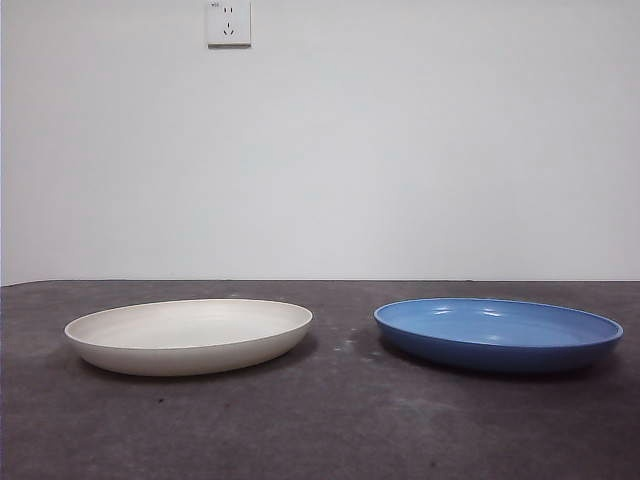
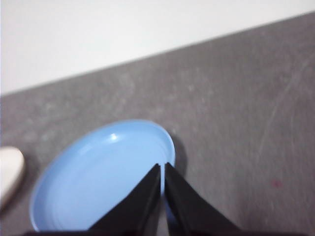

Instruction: Pick up the white plate, put it on the blue plate, put it on desk

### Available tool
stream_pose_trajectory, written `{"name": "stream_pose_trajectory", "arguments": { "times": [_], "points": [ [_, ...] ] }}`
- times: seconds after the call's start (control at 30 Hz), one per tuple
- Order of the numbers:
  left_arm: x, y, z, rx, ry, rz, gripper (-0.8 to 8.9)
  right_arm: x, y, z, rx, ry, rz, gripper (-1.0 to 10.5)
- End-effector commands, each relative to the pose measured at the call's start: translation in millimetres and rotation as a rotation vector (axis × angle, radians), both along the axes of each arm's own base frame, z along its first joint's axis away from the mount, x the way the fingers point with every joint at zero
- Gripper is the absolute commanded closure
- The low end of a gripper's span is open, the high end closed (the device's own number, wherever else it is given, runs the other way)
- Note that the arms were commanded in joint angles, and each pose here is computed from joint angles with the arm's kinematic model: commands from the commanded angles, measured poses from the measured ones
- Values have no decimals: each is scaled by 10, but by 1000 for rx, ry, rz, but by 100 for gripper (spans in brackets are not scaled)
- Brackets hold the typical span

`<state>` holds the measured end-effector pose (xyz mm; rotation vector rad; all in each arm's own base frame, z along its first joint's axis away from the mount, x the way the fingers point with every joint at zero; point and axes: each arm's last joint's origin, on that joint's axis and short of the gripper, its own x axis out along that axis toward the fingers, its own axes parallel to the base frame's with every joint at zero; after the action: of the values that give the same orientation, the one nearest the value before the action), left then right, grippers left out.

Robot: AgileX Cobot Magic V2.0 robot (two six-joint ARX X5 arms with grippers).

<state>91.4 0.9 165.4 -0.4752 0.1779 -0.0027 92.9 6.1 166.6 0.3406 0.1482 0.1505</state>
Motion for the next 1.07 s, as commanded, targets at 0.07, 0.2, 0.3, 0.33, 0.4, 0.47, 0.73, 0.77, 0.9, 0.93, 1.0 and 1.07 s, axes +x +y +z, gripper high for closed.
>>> {"name": "stream_pose_trajectory", "arguments": {
  "times": [0.07,0.2,0.3,0.33,0.4,0.47,0.73,0.77,0.9,0.93,1.0,1.07],
  "points": [
    [-60,-4,262,-24,-50,-6,804,-54,-2,255,28,-80,-2,939],
    [-110,-12,495,-16,-43,-27,804,-123,-4,508,27,-116,-5,939],
    [-121,-19,671,10,-32,-55,804,-155,-4,702,19,-113,-4,939],
    [-121,-21,723,21,-25,-65,804,-159,-4,759,16,-107,-3,939],
    [-114,-28,837,44,-4,-96,804,-160,-3,882,12,-81,1,939],
    [-96,-39,957,76,25,-142,804,-147,-2,1011,-18,-35,7,939],
    [71,-70,1340,193,171,-328,804,-2,37,1470,-156,177,171,939],
    [99,-77,1377,197,187,-360,804,25,46,1520,-165,210,208,939],
    [193,-114,1486,196,259,-498,804,130,81,1655,-181,349,362,939],
    [208,-125,1503,197,277,-527,804,150,87,1677,-190,375,391,939],
    [234,-154,1538,206,318,-577,804,185,107,1710,-208,426,451,939],
    [246,-183,1566,218,347,-614,804,212,127,1718,-217,466,489,939]
  ]
}}
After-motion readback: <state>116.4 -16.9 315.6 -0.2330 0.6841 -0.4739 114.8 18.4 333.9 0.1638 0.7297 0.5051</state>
